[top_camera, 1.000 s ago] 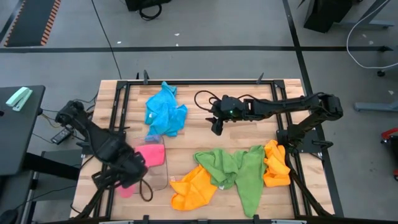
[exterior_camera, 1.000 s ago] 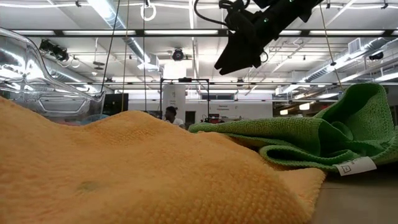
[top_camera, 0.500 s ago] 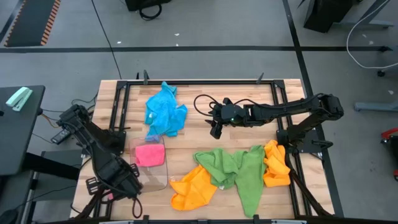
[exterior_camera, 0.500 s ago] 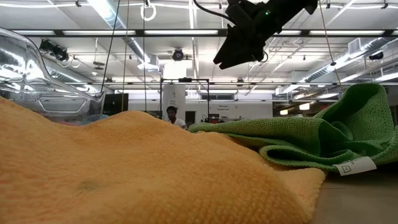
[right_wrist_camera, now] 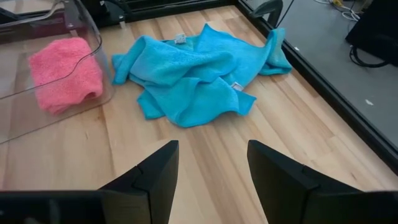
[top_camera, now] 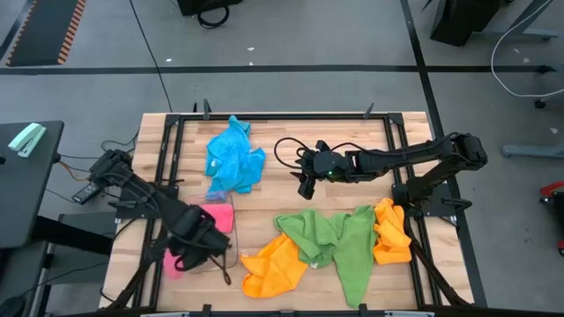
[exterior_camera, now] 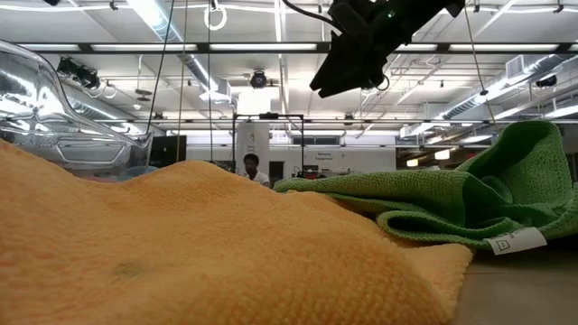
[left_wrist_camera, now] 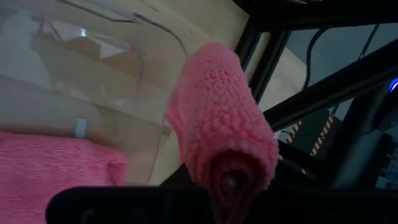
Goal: Fold microfiber towels
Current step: Put the pink microfiber cloth into the transparent bin, then fold the bottom blue microfiber cloth
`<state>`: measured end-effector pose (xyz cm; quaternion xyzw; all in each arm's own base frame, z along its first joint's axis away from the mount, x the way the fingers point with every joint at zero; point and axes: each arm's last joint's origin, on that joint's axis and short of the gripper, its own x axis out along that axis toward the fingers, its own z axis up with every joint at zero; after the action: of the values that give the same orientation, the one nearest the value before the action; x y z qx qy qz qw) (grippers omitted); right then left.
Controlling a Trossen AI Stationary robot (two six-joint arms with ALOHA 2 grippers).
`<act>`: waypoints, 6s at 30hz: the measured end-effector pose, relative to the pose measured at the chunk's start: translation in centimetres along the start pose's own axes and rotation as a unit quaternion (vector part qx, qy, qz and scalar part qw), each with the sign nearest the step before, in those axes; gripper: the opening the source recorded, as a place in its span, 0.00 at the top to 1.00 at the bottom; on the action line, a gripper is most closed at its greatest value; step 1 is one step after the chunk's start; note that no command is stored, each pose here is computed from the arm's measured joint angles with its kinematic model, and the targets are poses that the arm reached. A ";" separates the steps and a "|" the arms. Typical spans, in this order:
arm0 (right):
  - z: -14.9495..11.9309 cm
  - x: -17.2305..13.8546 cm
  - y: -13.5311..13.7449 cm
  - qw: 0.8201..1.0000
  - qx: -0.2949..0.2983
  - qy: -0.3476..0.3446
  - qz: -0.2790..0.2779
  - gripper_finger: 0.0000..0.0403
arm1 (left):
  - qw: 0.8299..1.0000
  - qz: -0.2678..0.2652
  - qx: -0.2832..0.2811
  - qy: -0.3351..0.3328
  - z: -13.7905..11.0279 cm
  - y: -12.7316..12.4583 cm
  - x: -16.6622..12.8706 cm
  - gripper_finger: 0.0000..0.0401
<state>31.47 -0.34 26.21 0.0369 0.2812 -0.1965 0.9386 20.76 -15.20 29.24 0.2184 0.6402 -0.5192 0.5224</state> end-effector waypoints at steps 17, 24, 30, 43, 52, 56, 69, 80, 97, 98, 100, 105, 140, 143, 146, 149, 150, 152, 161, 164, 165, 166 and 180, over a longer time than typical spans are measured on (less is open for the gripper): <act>-3.2 1.2 -0.2 1.000 -0.001 -0.009 0.002 0.50 | 0.996 -0.001 0.032 0.080 1.3 3.9 2.7 0.96; -3.1 1.2 -0.2 1.000 0.006 -0.015 0.003 0.50 | 0.998 0.013 0.062 0.023 2.5 3.2 0.1 0.96; -3.1 1.2 -0.2 1.000 0.011 -0.016 0.004 0.50 | 0.998 0.016 0.063 0.011 2.7 3.1 -0.5 0.96; -3.3 0.7 1.0 0.999 0.001 -0.020 0.027 0.50 | 0.997 0.049 0.044 0.048 1.9 5.2 2.4 0.96; -3.2 0.7 1.0 0.999 0.003 -0.021 0.027 0.50 | 0.995 0.092 0.013 0.030 2.3 6.2 2.3 0.96; -3.2 0.8 1.0 0.999 0.004 -0.021 0.027 0.50 | 0.995 0.089 0.013 0.034 2.6 6.6 2.8 0.96; -3.3 0.6 1.3 0.999 0.000 -0.020 0.032 0.50 | 0.994 0.100 0.014 0.032 4.0 7.6 4.3 0.96; -3.6 0.2 2.3 0.999 -0.010 -0.020 0.046 0.50 | 0.989 0.143 0.018 0.024 3.4 7.4 7.2 0.96; -3.5 0.2 2.3 0.999 -0.010 -0.025 0.040 0.50 | 0.977 0.212 0.017 0.017 3.6 7.1 9.1 0.96; -3.5 0.2 2.3 0.999 -0.010 -0.025 0.040 0.50 | 0.975 0.221 0.011 0.017 3.7 7.2 9.1 0.96; -3.5 0.2 2.3 0.999 -0.010 -0.025 0.040 0.50 | 0.973 0.229 0.008 0.018 3.7 7.2 9.1 0.96; -3.5 0.2 2.3 0.999 -0.010 -0.025 0.040 0.50 | 0.971 0.237 0.009 0.012 3.8 7.3 9.1 0.96; -3.3 0.2 2.3 0.999 -0.012 -0.032 0.042 0.50 | 0.955 0.268 -0.097 -0.086 2.5 3.9 4.9 0.77; -3.3 0.2 2.3 0.998 -0.015 -0.033 0.042 0.50 | 0.957 0.260 -0.097 -0.082 3.1 3.9 5.7 0.82; -3.3 0.2 2.3 0.998 -0.024 -0.033 0.041 0.50 | 0.952 0.253 -0.146 -0.090 3.4 3.9 6.2 0.85; -3.3 0.2 2.3 0.998 -0.031 -0.034 0.041 0.50 | 0.937 0.253 -0.222 -0.099 3.1 4.2 6.1 0.89; -3.3 0.2 2.3 0.998 -0.033 -0.034 0.041 0.50 | 0.933 0.251 -0.240 -0.093 2.8 4.4 6.0 0.91; -3.3 0.2 2.3 0.998 -0.037 -0.034 0.041 0.50 | 0.929 0.248 -0.265 -0.074 2.1 4.5 5.8 0.93; -3.4 0.2 2.3 0.997 -0.052 -0.030 0.040 0.50 | 0.898 0.324 -0.297 -0.028 -0.2 4.8 3.0 0.98; -3.4 0.2 2.3 0.997 -0.055 -0.031 0.040 0.50 | 0.847 0.442 -0.295 -0.031 -0.8 5.2 1.7 0.95; -3.4 0.2 2.3 0.997 -0.058 -0.031 0.040 0.50 | 0.821 0.484 -0.301 -0.035 -1.1 5.2 1.0 0.94; -3.4 0.2 2.3 0.997 -0.061 -0.031 0.040 0.50 | 0.791 0.526 -0.308 -0.048 -1.3 5.4 0.2 0.93; -3.4 0.3 2.0 0.999 -0.027 -0.029 0.037 0.50 | 0.635 0.623 -0.422 -0.175 -4.8 11.1 -5.0 0.96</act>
<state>30.76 2.03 23.16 0.0158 0.2572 -0.1551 0.9537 29.49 -5.54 28.45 0.2263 0.3985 0.2271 0.8593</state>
